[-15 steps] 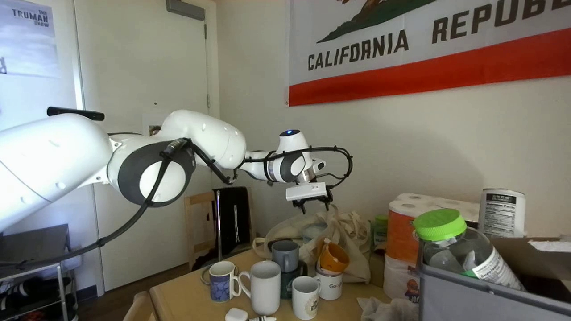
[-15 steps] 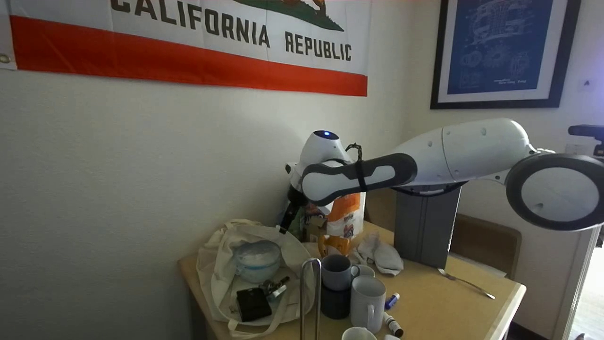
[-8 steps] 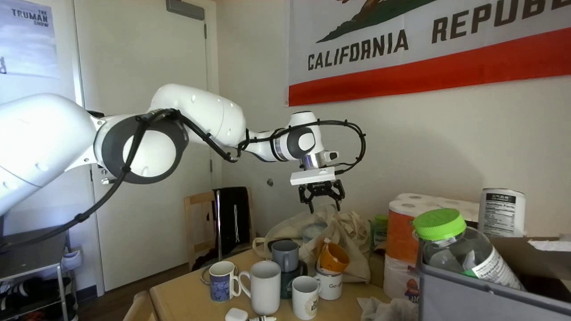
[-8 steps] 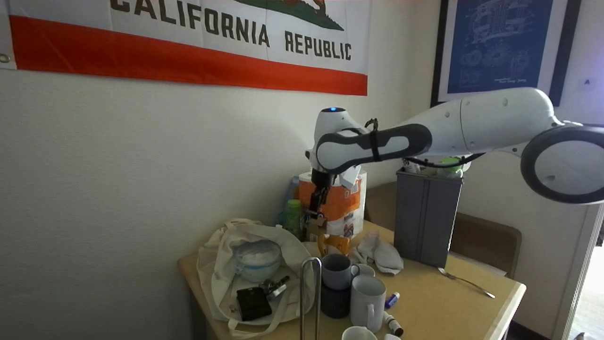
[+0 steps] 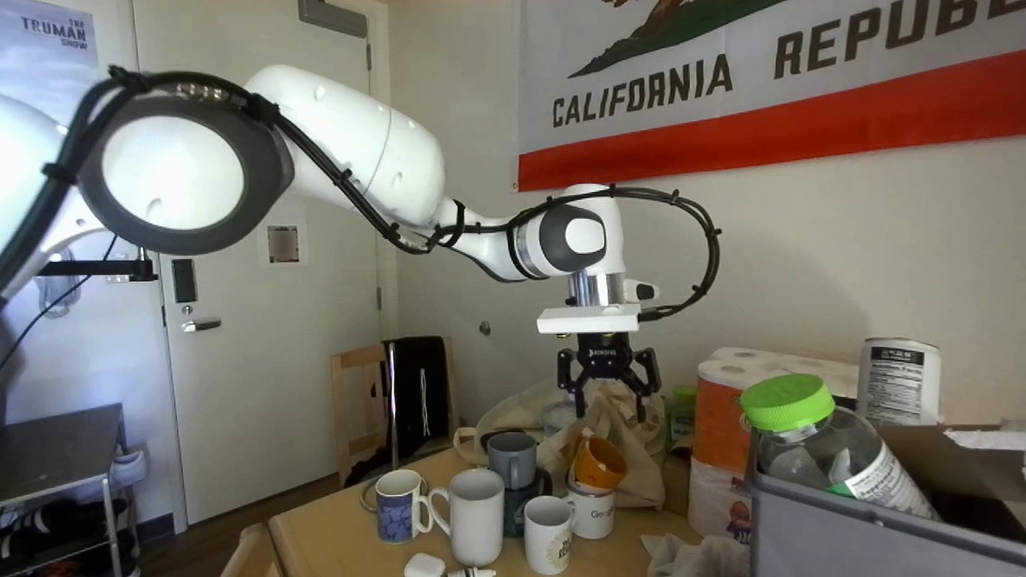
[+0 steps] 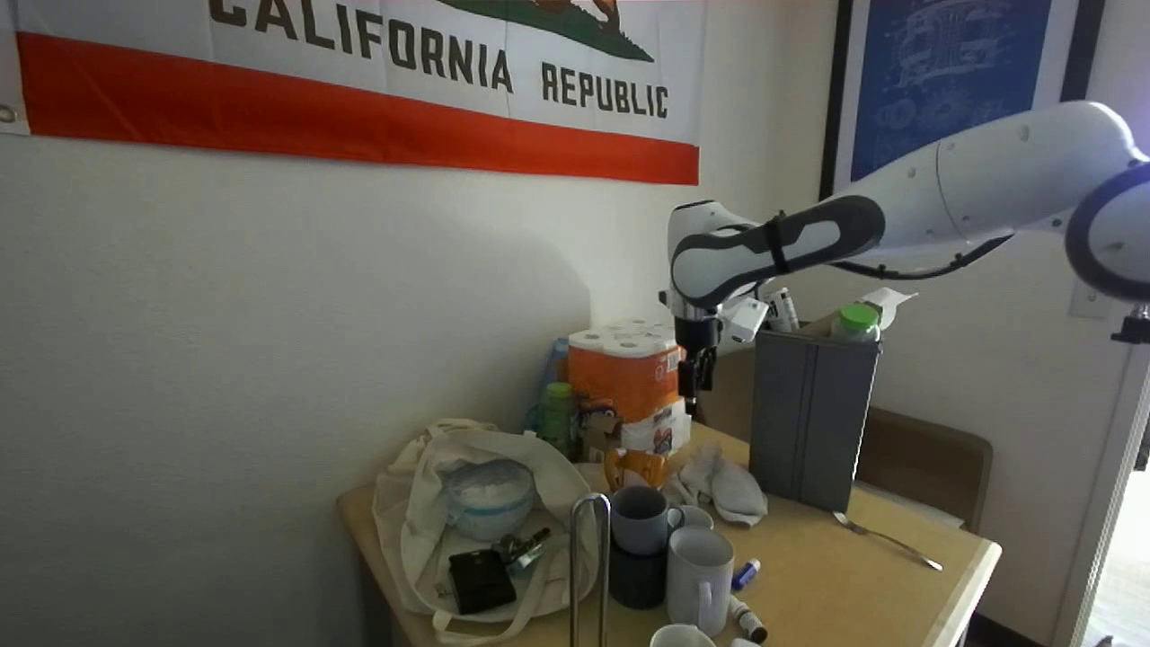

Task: Pick an object from the table and put it in the basket

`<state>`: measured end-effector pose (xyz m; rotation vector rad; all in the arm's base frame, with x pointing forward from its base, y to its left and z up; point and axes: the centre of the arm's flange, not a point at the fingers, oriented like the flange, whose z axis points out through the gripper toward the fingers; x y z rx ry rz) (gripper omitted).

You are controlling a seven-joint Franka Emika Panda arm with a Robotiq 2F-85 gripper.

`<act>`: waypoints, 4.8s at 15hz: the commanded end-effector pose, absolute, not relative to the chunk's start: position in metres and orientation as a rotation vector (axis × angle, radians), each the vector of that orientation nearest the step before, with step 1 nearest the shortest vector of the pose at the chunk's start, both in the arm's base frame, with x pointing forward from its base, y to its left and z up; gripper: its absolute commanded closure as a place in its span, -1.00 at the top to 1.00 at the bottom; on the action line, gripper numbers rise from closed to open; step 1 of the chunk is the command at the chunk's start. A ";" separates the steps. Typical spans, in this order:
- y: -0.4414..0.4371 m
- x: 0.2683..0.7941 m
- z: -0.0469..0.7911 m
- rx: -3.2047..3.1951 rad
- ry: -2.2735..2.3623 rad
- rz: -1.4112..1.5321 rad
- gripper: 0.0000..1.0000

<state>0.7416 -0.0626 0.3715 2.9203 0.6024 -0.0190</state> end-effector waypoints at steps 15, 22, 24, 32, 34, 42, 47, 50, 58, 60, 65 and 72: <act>-0.095 0.579 0.173 2.773 1.751 -0.303 1.00; -0.082 0.590 0.157 2.641 2.001 -0.115 1.00; -0.083 0.591 0.151 2.629 2.044 -0.068 1.00; -0.082 0.599 0.148 2.555 2.160 0.106 1.00; -0.079 0.602 0.149 2.548 2.173 0.125 1.00; -0.079 0.600 0.129 2.579 2.142 0.152 -0.29; -0.077 0.602 0.130 2.556 2.104 0.171 -0.99; -0.071 0.602 0.143 2.593 2.039 0.142 -0.89; -0.036 0.608 0.228 2.852 1.465 -0.166 -0.89; -0.021 0.610 0.255 2.853 1.365 -0.170 -0.89; 0.021 0.623 0.312 2.812 1.229 -0.065 -0.89; 0.073 0.664 0.352 2.728 1.303 0.446 -0.89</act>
